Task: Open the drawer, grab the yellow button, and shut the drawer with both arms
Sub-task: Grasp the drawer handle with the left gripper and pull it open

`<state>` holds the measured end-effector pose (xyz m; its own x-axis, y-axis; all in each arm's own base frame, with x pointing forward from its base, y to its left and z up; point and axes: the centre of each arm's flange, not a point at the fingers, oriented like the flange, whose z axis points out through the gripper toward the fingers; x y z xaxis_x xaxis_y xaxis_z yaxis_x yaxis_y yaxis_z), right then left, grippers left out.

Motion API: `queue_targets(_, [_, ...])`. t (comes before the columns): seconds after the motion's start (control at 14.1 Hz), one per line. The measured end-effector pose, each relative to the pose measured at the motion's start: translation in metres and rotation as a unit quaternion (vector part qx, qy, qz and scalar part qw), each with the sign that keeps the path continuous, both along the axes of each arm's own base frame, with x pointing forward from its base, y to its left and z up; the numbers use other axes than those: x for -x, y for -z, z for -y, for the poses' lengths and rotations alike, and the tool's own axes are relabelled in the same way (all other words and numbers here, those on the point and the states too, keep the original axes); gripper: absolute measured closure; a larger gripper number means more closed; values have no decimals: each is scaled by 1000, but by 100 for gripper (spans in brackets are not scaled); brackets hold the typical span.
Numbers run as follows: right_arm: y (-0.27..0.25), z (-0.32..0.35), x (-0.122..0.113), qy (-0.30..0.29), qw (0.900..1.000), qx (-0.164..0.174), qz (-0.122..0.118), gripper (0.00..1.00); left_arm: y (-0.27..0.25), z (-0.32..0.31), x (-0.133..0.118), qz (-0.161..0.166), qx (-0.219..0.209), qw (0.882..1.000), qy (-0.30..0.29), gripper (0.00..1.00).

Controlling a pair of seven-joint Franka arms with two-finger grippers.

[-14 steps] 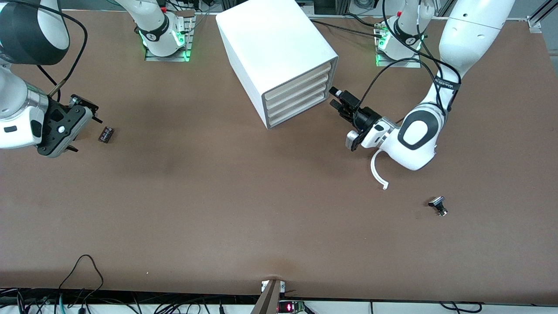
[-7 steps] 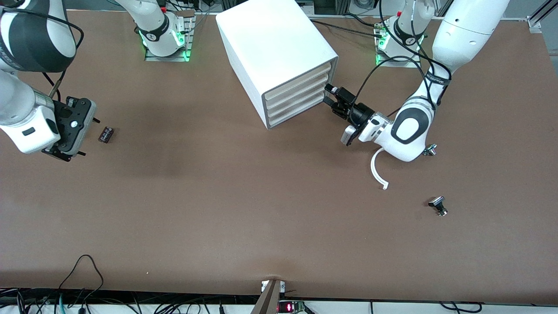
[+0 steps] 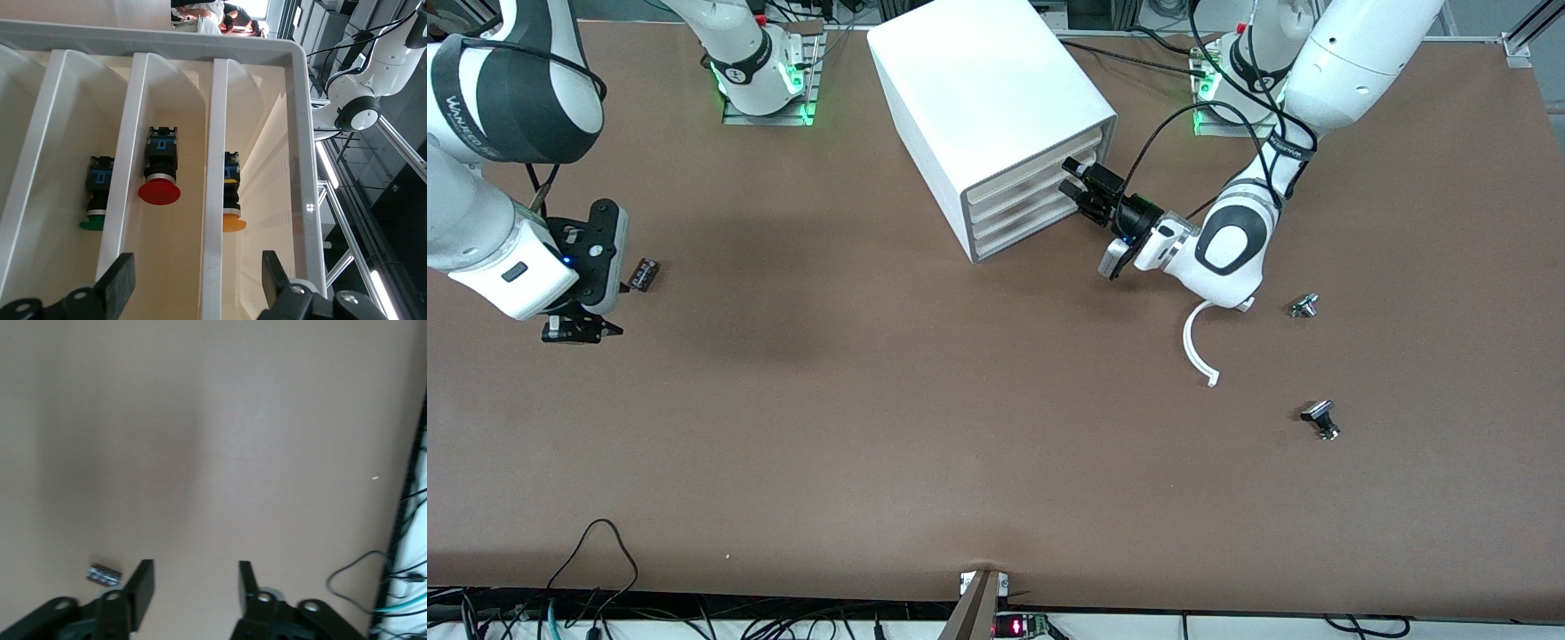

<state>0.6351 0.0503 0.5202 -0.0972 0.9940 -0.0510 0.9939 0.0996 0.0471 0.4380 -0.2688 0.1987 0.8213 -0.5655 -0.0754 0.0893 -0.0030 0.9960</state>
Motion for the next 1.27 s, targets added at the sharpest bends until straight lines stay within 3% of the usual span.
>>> queue_targets(0.14, [-1,-1,-1,-8,1000,-1,5,74,-8,0,-2,9,1,1000,0,20])
queue_targets(0.28, [-2,-1,-2,-9,1000,-2,11,80,-17,0,-4,18,2,1000,0,22])
queue_targets(0.35, [-3,-2,-3,-9,1000,-4,13,90,-20,1,-4,21,2,1000,1,22])
queue_targets(0.42, [-3,-2,-3,-3,1000,-11,14,99,-22,3,-2,22,2,1000,4,29])
queue_targets(0.57, [-3,-2,-3,13,999,-28,13,99,-21,11,5,20,1,1000,14,32])
queue_targets(0.92, [-3,-1,-3,20,999,-30,13,99,-16,24,16,21,-8,999,26,34])
queue_targets(1.06, [-3,-2,-3,22,999,-31,13,93,-13,25,19,23,-15,999,30,56])
queue_targets(1.27, [-3,-1,-3,35,999,-32,14,63,-16,25,20,26,-15,999,34,86])
